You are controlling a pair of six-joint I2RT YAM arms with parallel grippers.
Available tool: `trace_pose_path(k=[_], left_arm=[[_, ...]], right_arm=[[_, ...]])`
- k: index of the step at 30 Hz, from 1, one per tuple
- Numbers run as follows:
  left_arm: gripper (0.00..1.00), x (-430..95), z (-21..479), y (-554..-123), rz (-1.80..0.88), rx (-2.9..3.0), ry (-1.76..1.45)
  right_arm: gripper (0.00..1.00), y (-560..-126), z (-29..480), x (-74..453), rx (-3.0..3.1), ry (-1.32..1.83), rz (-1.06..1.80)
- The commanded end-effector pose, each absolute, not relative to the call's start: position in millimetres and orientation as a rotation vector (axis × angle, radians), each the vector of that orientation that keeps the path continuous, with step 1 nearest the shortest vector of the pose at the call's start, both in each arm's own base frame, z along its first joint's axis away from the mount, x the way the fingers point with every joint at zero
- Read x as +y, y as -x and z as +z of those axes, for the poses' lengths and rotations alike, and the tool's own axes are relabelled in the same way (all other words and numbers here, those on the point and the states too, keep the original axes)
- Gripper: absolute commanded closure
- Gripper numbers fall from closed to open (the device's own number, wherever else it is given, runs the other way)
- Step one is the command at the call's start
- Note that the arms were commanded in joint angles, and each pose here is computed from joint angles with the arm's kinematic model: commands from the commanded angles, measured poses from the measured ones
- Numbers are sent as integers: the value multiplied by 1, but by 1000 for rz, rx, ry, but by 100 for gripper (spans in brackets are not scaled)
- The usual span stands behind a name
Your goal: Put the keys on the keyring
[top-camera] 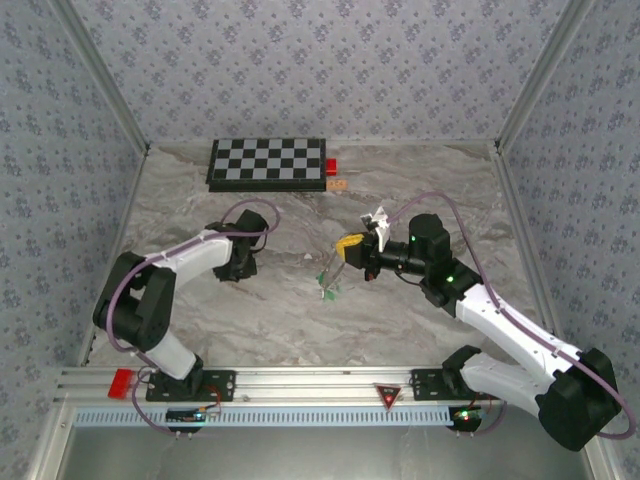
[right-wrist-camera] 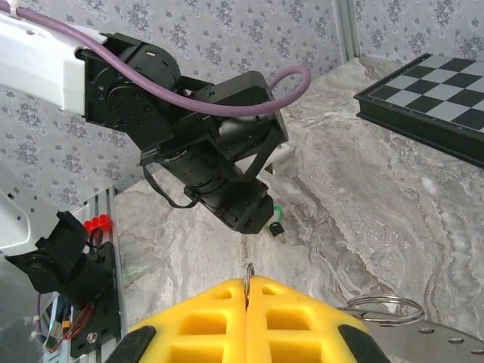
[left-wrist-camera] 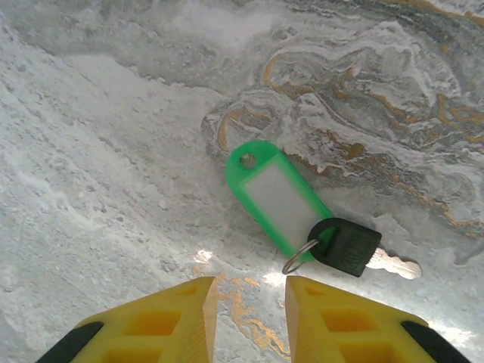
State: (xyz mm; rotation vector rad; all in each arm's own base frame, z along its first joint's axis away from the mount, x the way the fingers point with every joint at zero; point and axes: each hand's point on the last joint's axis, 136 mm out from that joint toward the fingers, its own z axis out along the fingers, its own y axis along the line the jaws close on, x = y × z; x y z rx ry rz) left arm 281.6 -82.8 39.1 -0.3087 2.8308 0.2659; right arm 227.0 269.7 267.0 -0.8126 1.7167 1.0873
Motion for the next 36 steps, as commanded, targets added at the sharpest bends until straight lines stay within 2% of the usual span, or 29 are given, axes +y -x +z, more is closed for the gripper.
trace_pose_path(k=[1,8,20,30,36], left_arm=[[70,-93,47,-290,102,2814,316],[70,-97,55,-296,-110,2815,292],[75,-95,44,-292,-252,2849,313],[78,-94,30,-293,-222,2895,312],[83,-95,27,-295,-228,2900,307]], right_arm=[[100,-223,283,272,1651,823,1104],[100,-223,282,272,1651,825,1105],[100,-223,283,273,1651,825,1106],[100,-222,283,272,1650,824,1106],[100,-222,283,273,1650,826,1106]])
